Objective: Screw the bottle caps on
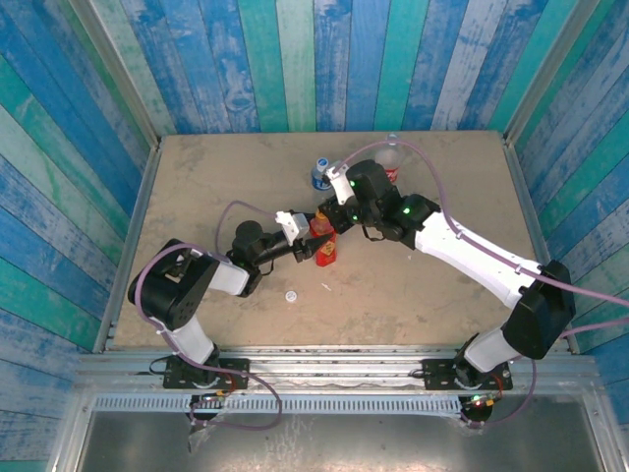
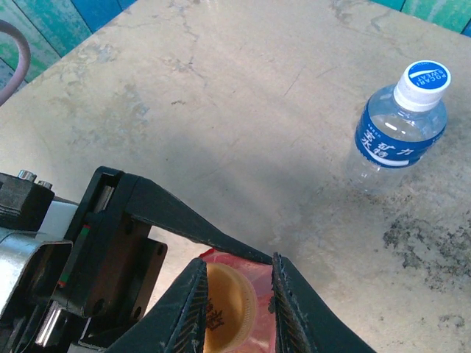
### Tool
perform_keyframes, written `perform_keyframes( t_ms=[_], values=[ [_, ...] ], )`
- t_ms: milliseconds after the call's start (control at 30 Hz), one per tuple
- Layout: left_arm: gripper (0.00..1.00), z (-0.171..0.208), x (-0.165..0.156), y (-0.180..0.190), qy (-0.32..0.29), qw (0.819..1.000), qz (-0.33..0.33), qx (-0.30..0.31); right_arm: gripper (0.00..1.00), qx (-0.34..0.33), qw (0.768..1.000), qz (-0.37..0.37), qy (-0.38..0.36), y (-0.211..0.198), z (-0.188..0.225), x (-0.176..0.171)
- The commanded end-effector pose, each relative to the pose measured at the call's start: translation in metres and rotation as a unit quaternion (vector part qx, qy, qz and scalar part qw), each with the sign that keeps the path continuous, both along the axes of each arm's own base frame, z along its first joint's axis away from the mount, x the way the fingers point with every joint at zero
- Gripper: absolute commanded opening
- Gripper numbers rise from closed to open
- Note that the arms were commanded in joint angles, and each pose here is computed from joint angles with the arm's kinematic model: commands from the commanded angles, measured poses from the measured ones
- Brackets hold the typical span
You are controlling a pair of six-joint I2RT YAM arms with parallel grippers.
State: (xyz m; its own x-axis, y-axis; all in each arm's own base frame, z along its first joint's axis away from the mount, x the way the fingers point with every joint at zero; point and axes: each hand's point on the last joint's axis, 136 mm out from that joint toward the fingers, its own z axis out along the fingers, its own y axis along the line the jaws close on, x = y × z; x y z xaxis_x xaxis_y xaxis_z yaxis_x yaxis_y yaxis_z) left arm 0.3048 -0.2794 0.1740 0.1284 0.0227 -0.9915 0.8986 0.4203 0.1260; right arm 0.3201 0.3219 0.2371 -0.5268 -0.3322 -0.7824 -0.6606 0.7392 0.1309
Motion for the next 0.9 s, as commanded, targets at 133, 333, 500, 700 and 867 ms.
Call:
perform_keyframes(
  t_ms=[133,333,500,700,867],
  values=[
    [0.58,-0.001,-0.018,-0.003,0.019,0.999,-0.038,0.008,0.29,-0.041,0.997,-0.004,0.063,-0.012,-0.026,-0.015],
    [0.58,0.003,-0.023,-0.006,0.026,0.998,-0.059,0.017,0.30,-0.018,0.999,-0.009,0.032,-0.009,0.005,-0.006],
    [0.58,0.003,-0.026,-0.008,0.032,0.997,-0.073,0.022,0.31,0.001,1.000,-0.007,0.012,-0.008,0.021,-0.005],
    [0.58,0.004,-0.037,-0.013,0.047,0.993,-0.110,0.022,0.40,0.021,0.999,0.031,-0.013,-0.009,0.034,-0.020],
    [0.58,0.005,-0.050,-0.016,0.062,0.986,-0.152,0.021,0.54,-0.002,0.993,0.102,-0.057,-0.016,0.033,-0.043]
  ],
)
